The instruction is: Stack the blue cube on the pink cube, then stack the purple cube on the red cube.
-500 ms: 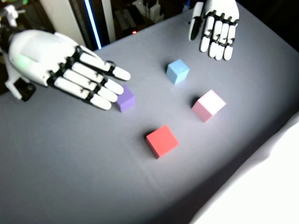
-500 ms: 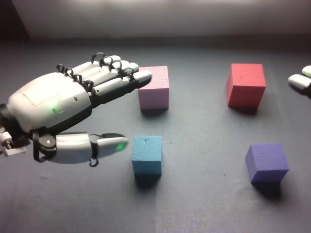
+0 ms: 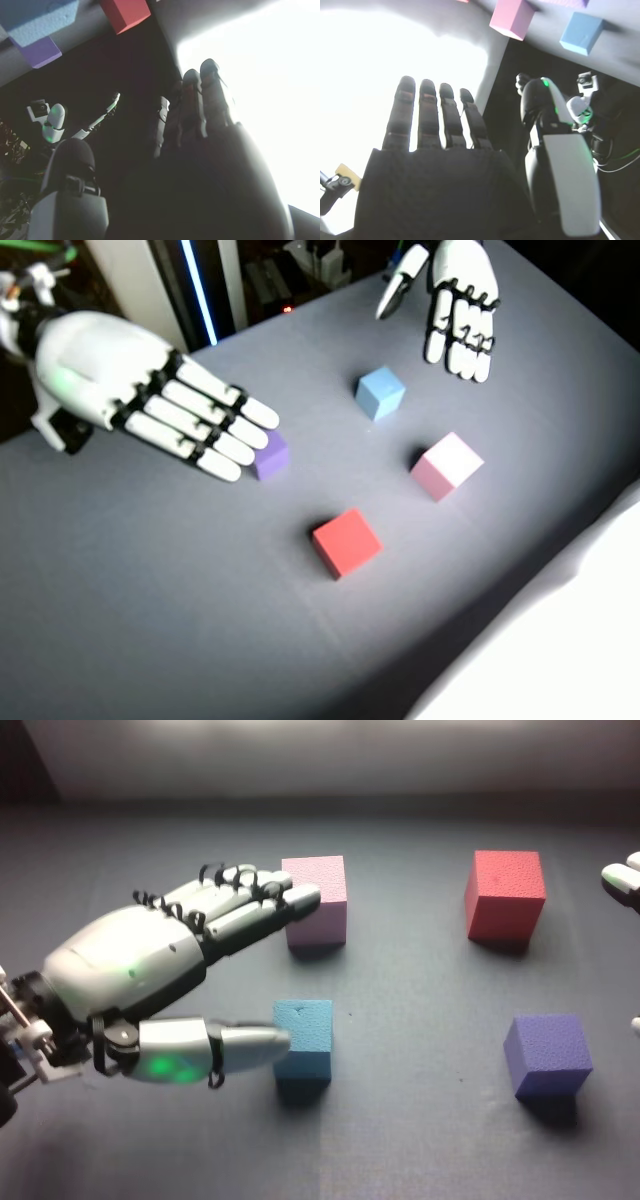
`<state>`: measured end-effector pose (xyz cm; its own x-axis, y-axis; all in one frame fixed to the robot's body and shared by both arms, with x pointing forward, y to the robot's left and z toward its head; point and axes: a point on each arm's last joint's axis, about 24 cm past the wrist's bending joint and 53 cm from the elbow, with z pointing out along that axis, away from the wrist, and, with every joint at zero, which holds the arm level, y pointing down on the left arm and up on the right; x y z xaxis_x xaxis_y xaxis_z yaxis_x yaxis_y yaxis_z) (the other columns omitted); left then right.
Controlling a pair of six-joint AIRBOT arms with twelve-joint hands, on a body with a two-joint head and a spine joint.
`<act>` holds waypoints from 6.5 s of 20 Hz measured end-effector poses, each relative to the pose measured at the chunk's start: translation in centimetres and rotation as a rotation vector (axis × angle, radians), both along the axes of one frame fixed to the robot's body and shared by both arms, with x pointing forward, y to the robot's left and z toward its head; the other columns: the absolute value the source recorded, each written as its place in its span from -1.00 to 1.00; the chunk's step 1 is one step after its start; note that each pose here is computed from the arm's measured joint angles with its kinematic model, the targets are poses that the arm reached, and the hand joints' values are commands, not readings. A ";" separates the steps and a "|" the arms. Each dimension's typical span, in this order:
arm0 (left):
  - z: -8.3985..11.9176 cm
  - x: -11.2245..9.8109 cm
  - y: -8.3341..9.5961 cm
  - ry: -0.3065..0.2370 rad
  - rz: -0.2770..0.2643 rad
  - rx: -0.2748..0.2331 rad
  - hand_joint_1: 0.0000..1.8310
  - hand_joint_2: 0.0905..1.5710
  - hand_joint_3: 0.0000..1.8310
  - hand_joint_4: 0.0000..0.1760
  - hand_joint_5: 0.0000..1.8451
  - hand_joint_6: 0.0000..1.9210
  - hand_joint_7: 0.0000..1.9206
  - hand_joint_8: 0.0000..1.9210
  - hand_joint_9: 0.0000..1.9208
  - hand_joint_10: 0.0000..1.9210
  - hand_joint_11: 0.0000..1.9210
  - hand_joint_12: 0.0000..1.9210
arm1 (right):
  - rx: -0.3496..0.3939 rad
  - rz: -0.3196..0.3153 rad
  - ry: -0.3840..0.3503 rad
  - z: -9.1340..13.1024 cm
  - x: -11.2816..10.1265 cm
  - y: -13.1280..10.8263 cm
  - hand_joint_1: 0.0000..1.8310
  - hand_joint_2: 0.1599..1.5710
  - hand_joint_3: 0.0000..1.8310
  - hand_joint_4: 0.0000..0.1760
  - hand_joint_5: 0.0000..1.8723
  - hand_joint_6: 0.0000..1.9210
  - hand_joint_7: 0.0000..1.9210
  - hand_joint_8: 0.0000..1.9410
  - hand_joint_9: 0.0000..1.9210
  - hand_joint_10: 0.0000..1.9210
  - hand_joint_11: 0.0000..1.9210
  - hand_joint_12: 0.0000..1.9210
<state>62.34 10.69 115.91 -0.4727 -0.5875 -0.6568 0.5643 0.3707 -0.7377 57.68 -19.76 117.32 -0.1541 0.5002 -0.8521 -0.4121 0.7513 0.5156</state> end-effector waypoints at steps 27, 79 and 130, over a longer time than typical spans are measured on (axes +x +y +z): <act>-0.5 2.2 -2.6 0.034 -0.012 -0.040 0.21 0.46 -1.00 -1.00 -0.06 0.22 0.10 0.98 0.32 1.00 0.40 1.00 | 0.008 -0.028 0.028 -0.7 0.0 -0.8 -0.43 0.67 -0.99 -1.00 -1.00 -1.00 -1.00 -1.00 -1.00 -1.00 -1.00 -1.00; 8.2 6.1 3.1 -0.192 0.162 -0.090 -0.36 0.36 -0.98 1.00 -1.00 -1.00 -1.00 -1.00 -1.00 -1.00 -1.00 -1.00 | 0.053 0.062 0.147 -3.6 0.3 0.8 -0.28 0.41 -1.00 -1.00 -1.00 -1.00 -1.00 -1.00 -1.00 -1.00 -0.98 -0.99; 4.9 2.3 6.0 -0.133 0.166 -0.120 -0.19 0.58 -1.00 -0.68 -1.00 -1.00 -1.00 -1.00 -1.00 -1.00 -1.00 -1.00 | 0.067 -0.046 0.117 1.0 17.1 3.6 -0.36 0.63 -1.00 0.09 -1.00 -1.00 -1.00 -1.00 -1.00 -0.93 -1.00 0.33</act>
